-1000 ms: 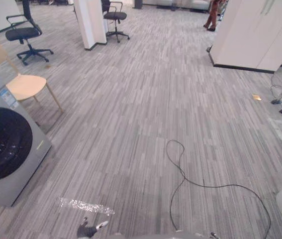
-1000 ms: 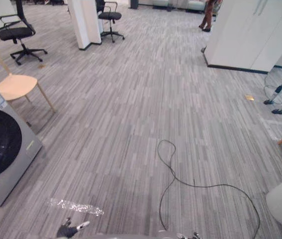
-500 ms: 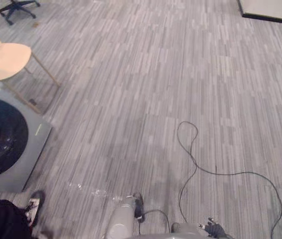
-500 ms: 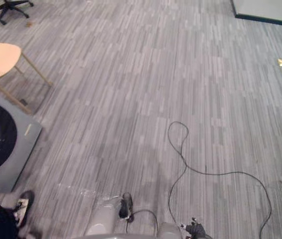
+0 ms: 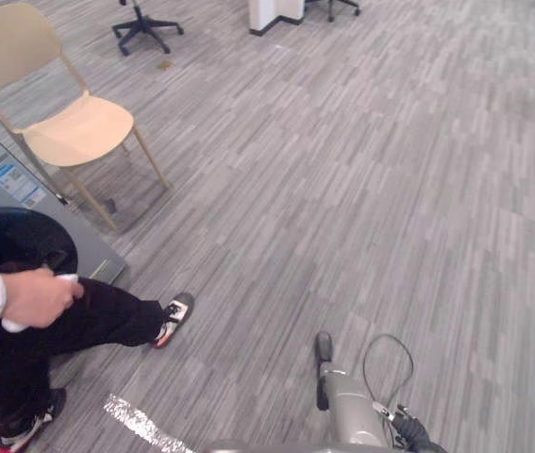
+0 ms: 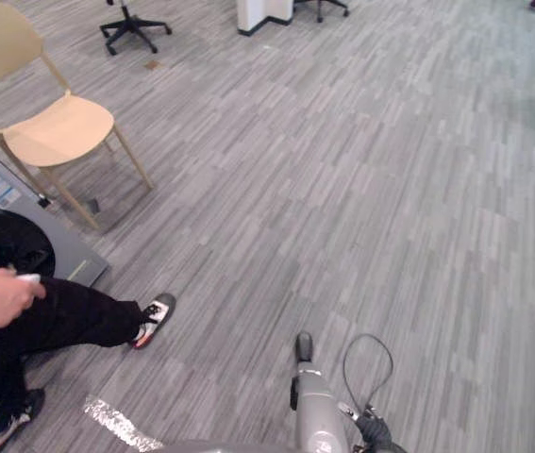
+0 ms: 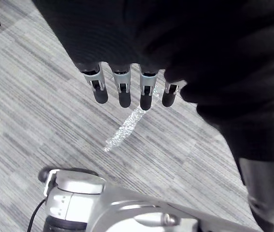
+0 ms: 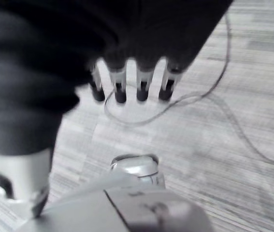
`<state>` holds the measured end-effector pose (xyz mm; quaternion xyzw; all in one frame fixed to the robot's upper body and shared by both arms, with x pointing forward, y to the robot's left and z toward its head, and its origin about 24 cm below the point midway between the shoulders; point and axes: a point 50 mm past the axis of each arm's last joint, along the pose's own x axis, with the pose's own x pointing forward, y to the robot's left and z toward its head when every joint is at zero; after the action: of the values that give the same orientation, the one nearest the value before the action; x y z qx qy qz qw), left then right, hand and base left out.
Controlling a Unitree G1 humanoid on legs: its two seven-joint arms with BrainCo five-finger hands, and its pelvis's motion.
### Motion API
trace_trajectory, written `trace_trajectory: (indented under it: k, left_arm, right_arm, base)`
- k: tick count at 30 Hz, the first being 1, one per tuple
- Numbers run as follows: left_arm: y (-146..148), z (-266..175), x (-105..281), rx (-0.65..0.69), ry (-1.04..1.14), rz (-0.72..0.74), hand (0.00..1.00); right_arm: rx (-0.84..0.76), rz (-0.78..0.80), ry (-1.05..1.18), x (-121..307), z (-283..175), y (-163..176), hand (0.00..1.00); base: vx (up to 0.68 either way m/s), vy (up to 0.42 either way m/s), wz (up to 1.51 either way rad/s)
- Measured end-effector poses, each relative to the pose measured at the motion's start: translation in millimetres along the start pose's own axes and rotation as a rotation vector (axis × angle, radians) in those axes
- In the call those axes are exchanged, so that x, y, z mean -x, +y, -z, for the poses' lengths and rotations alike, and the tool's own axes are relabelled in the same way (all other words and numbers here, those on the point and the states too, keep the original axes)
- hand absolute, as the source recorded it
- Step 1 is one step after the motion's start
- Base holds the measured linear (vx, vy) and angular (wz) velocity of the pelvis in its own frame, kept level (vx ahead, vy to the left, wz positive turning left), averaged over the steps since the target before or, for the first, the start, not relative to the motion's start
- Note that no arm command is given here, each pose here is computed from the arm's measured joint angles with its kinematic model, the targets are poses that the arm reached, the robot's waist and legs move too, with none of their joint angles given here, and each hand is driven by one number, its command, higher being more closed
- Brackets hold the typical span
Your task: Organize washtable
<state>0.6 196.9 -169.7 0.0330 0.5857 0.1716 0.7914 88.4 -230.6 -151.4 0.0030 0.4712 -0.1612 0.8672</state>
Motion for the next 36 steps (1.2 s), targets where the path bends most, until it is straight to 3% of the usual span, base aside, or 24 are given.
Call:
trace_trajectory:
  k: [6, 12, 18, 25, 30, 33, 36]
  left_arm:
    - [-5.4, 4.8, 1.8, 0.060, 0.023, 0.018, 0.00]
    - [-2.2, 3.0, 1.0, 0.001, 0.008, 0.044, 0.00]
    - [-22.9, 24.6, 11.7, 0.009, 0.076, 0.119, 0.00]
    - [19.2, 18.2, 3.4, -0.144, 0.059, 0.043, 0.00]
    - [22.7, -42.9, -12.6, -0.243, -0.110, -0.026, 0.00]
    - [2.7, -87.5, -14.8, -0.244, -0.263, 0.020, 0.00]
    - [-14.3, -95.8, -13.3, -0.206, -0.289, 0.056, 0.00]
  right_arm:
    - [0.014, -0.003, -0.043, -2.2, -12.5, -0.1, 0.00]
    - [0.009, -0.002, 0.075, -0.1, 11.8, 4.3, 0.00]
    - [0.043, 0.000, 0.105, 0.4, 17.4, 0.8, 0.00]
    - [-0.049, -0.005, 0.209, 12.1, 48.8, 9.5, 0.00]
    - [-0.066, 0.009, 0.134, 9.1, 35.3, 7.3, 0.00]
    - [-0.069, 0.025, 0.169, 11.2, 42.1, 7.8, 0.00]
    - [-0.080, 0.039, 0.169, 9.6, 39.5, 5.3, 0.00]
  base:
    - [0.58, -0.288, -0.30]
    - [0.49, -0.134, -0.07]
    - [0.50, 0.102, -0.54]
    - [0.76, 0.245, -0.39]
    - [0.59, 0.135, 0.09]
    - [0.64, -0.003, 0.68]
    - [0.86, -0.129, 0.24]
